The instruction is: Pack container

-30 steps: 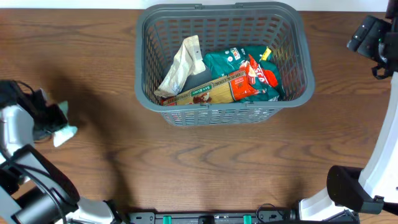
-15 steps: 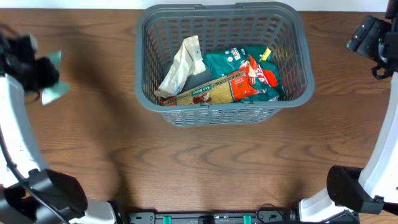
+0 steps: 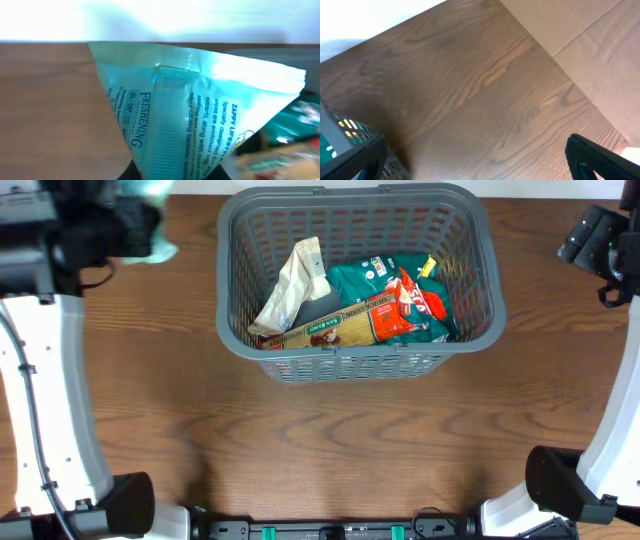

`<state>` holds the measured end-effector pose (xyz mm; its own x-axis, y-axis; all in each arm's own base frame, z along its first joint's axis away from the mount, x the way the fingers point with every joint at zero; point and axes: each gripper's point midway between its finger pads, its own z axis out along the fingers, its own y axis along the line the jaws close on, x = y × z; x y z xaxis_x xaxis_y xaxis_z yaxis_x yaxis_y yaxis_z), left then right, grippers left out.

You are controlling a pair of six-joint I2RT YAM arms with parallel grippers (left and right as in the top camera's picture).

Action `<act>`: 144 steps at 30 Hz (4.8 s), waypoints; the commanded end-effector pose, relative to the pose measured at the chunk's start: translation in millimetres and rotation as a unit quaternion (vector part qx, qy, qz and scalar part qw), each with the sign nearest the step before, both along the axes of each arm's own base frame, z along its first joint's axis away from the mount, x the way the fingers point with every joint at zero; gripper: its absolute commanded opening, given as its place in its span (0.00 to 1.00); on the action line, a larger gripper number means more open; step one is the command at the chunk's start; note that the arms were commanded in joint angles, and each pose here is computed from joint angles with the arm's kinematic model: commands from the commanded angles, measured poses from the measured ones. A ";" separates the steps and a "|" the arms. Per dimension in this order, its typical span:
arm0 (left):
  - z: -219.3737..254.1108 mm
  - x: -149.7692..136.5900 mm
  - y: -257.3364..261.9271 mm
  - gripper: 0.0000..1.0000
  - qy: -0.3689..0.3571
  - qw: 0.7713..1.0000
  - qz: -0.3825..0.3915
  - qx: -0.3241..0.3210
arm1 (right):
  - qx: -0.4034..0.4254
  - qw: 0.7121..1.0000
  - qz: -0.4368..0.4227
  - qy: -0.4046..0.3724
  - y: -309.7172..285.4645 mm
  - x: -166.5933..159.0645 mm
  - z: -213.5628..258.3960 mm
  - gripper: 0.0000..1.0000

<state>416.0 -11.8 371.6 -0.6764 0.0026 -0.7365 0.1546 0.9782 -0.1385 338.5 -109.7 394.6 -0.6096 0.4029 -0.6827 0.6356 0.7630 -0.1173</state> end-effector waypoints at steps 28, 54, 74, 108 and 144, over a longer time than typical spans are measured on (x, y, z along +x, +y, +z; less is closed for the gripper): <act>-17.9 -37.9 -215.8 0.06 0.011 0.958 -0.287 0.003 | -0.002 1.000 -0.009 -0.009 -2.4 -3.3 4.8 0.99; -18.7 -20.4 -222.0 0.99 -0.009 0.959 -0.284 0.003 | -0.002 1.000 -0.009 -0.009 -2.4 -3.3 4.8 0.99; -23.9 -21.6 -216.6 0.99 0.003 0.961 -0.275 0.013 | -0.002 1.000 -0.009 -0.009 -2.4 -3.3 4.8 0.99; 166.6 -227.6 -4.1 0.99 -0.334 0.937 0.018 0.105 | -0.002 1.000 -0.009 -0.009 -2.4 -3.3 4.8 0.99; -106.0 -156.7 2.3 0.99 -0.308 0.943 0.108 -0.064 | -0.002 1.000 -0.009 -0.009 -2.4 -3.3 4.8 0.99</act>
<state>262.2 -13.1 273.5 -0.1204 -0.1860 -0.9751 0.0581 0.9793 -0.1940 338.5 -109.7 394.6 -0.6096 0.4029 -0.6827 0.6356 0.7630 -0.1173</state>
